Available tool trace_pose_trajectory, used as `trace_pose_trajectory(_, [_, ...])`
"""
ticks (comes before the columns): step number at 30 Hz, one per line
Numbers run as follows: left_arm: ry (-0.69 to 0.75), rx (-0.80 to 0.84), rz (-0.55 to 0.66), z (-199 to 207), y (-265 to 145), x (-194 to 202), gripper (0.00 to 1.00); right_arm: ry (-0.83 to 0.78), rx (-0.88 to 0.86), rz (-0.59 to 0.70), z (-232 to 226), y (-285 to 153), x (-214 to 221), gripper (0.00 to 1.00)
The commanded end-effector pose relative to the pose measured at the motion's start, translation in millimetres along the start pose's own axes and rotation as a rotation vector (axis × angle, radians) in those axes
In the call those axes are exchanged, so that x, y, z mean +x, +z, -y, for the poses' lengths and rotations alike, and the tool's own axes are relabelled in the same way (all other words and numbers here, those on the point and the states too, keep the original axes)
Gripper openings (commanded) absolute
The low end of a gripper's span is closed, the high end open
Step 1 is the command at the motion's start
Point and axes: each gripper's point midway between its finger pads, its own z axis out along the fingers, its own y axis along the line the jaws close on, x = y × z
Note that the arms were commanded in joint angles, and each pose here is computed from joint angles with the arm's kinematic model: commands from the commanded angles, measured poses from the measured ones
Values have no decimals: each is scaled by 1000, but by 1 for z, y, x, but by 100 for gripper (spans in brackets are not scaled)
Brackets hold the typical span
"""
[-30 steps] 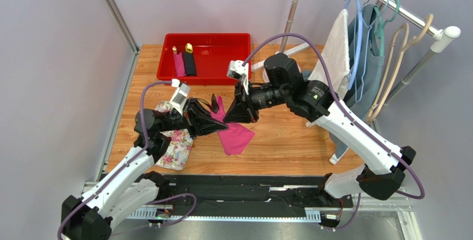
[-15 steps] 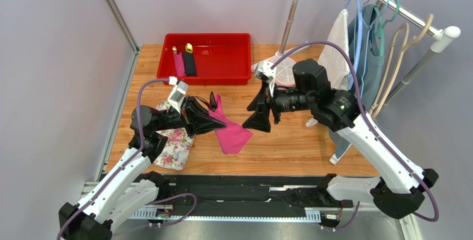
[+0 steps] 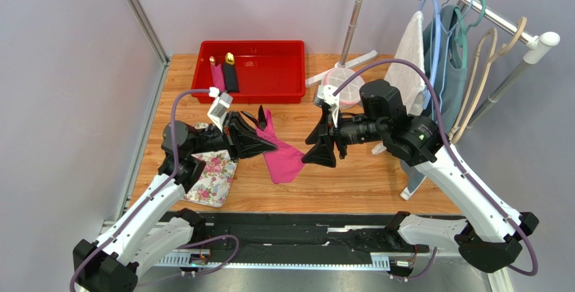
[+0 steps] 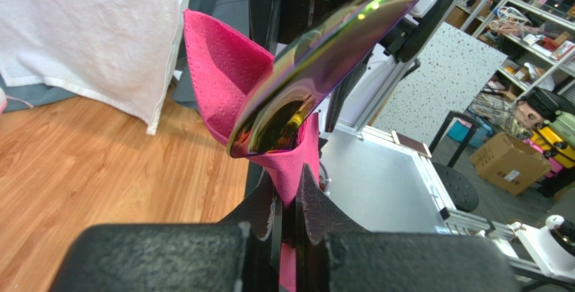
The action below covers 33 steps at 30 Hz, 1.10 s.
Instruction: Place the utensils on the paper napkin and roll it up
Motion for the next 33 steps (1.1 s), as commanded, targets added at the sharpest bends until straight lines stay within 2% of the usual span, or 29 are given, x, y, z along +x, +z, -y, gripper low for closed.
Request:
trace_pose_trajectory(1, [107, 47, 40, 18, 2, -25, 0, -27, -12, 2, 1, 3, -2, 48])
trace_pose_trajectory(3, [103, 52, 40, 20, 2, -26, 0, -24, -35, 8, -2, 4, -4, 37])
trace_pose_trajectory(4, [104, 53, 42, 21, 2, -28, 0, -25, -41, 9, -3, 4, -5, 24])
trace_pose_trajectory(7, [114, 66, 48, 26, 3, -34, 0, -26, -49, -2, -2, 7, 0, 0])
trace_pose_trajectory(14, [96, 114, 47, 42, 6, -39, 0, -50, 24, -1, 24, 21, -3, 0])
trace_pose_trajectory(22, [86, 151, 53, 55, 11, -48, 0, -52, -21, 57, 31, 42, -16, 0])
trace_pose_trajectory(33, [75, 150, 77, 53, 18, -56, 0, 0, -171, 113, -3, 68, -23, 0])
